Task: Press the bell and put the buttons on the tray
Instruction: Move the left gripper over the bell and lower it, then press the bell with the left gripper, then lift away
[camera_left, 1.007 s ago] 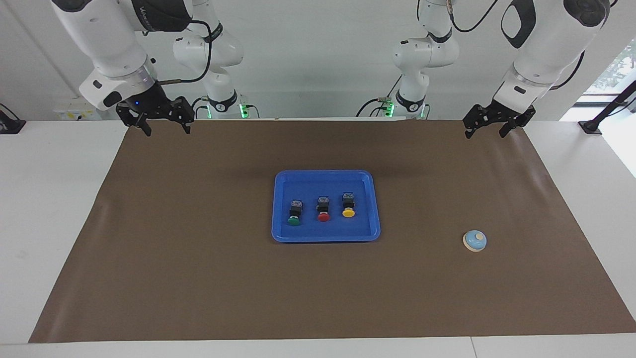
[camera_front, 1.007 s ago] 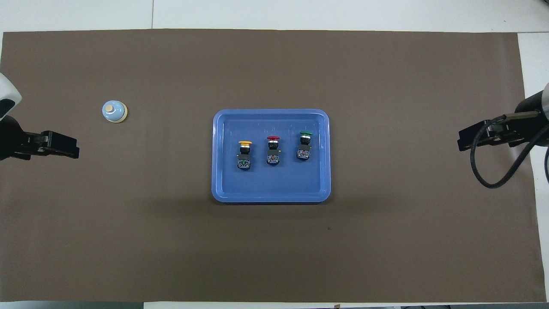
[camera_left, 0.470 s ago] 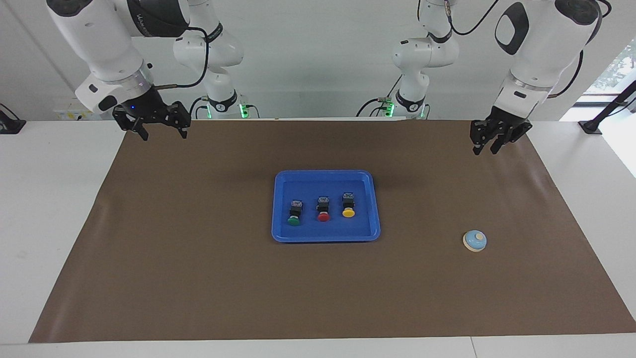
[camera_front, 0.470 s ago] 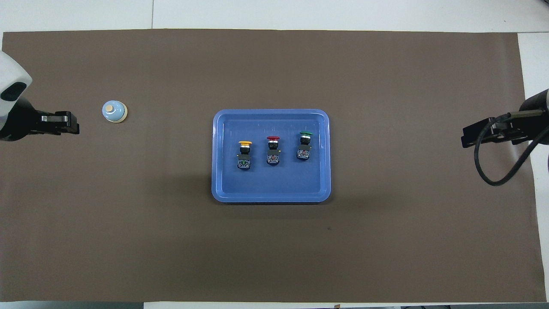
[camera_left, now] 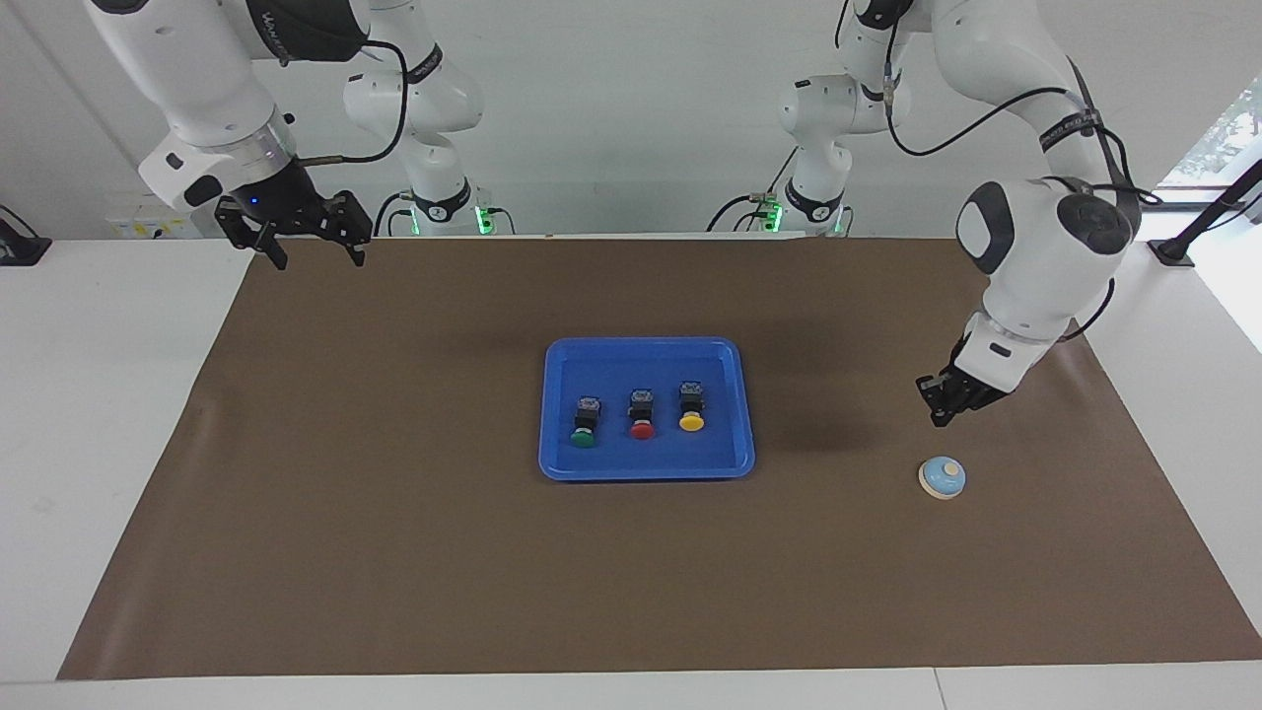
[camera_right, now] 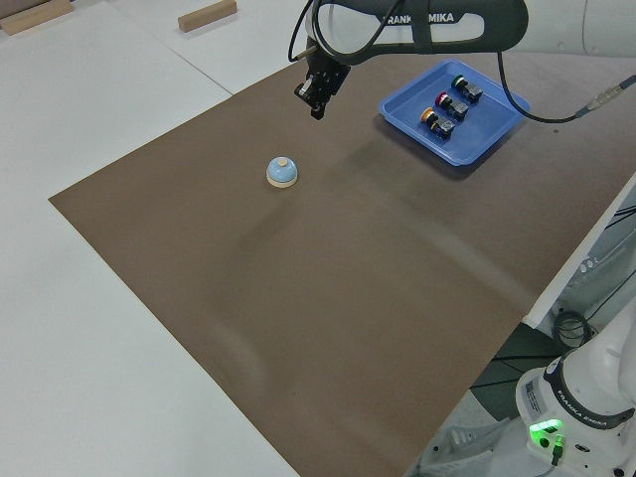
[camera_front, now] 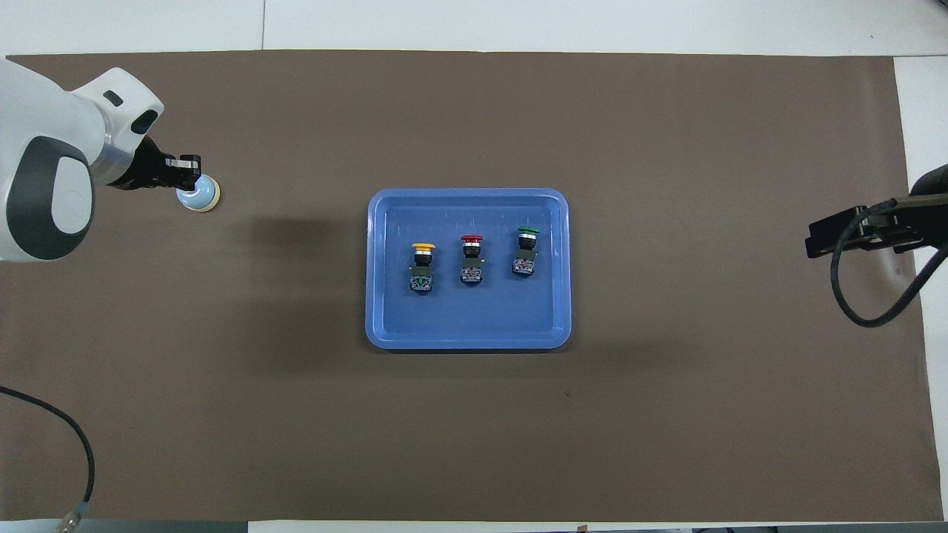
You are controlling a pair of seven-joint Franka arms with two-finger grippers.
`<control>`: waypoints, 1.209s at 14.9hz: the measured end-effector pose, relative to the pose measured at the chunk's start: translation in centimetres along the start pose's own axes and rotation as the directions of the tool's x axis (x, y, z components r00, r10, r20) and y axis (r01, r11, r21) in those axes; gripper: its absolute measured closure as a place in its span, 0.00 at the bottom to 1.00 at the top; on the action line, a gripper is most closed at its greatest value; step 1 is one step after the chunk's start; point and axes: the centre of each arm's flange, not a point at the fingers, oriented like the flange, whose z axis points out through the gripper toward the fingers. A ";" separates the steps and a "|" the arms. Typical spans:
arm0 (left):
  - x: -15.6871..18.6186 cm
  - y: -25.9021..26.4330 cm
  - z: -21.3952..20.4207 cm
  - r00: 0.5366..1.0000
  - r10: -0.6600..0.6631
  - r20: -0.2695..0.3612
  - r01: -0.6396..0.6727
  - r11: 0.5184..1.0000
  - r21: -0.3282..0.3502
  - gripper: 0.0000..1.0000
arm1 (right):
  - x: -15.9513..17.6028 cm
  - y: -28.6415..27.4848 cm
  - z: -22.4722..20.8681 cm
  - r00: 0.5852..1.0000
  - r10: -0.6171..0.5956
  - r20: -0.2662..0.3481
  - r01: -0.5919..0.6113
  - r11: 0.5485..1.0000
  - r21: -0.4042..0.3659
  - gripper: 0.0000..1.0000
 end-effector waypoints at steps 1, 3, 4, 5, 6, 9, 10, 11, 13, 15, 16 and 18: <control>0.7 -0.2 0.8 1.000 0.000 0.005 0.000 1.000 0.006 0.99 | 0.0 0.1 0.0 1.000 0.002 0.000 -0.002 1.000 0.000 0.00; 1.7 -0.6 2.6 1.000 -0.003 0.016 0.003 1.000 0.009 0.99 | 0.0 0.4 0.0 1.000 0.007 0.000 -0.007 1.000 0.001 0.00; 1.9 -0.9 3.4 1.000 -0.007 0.023 0.007 1.000 0.010 0.99 | 0.0 0.4 0.0 1.000 0.007 0.000 -0.007 1.000 0.001 0.00; 2.0 -1.1 4.1 1.000 -0.011 0.029 0.010 1.000 0.011 0.99 | 0.0 0.4 0.0 1.000 0.008 0.000 -0.008 1.000 0.001 0.00; 2.1 -1.4 4.8 0.999 -0.013 0.034 0.013 1.000 0.014 0.99 | 0.0 0.5 0.0 1.000 0.009 0.000 -0.009 1.000 0.001 0.00; 2.2 -2.8 6.1 0.999 -0.024 0.042 0.022 0.999 0.030 0.99 | 0.0 0.5 0.0 1.000 0.009 0.000 -0.009 1.000 0.001 0.00; 2.3 -3.2 6.4 0.999 -0.028 0.042 0.027 0.999 0.031 0.99 | 0.0 0.5 0.0 1.000 0.009 0.000 -0.009 1.000 0.001 0.00; 2.3 -3.5 6.5 0.999 -0.032 0.040 0.031 0.999 0.032 0.99 | 0.0 0.5 0.0 1.000 0.009 0.000 -0.009 1.000 0.001 0.00; 2.3 -3.6 6.5 0.999 -0.034 0.039 0.032 0.999 0.032 0.99 | 0.0 0.5 0.0 1.000 0.009 0.000 -0.009 1.000 0.001 0.00; 2.4 -3.7 6.5 0.999 -0.035 0.034 0.034 0.999 0.032 0.99 | 0.0 0.5 0.0 1.000 0.009 0.000 -0.009 1.000 0.001 0.00; 2.4 -3.9 6.6 0.999 -0.037 0.031 0.036 0.999 0.032 0.99 | 0.0 0.5 0.0 1.000 0.009 0.000 -0.009 1.000 0.001 0.00; 2.4 -4.2 7.0 0.999 -0.041 0.024 0.040 0.999 0.032 0.99 | 0.0 0.5 0.0 1.000 0.009 0.000 -0.009 1.000 0.001 0.00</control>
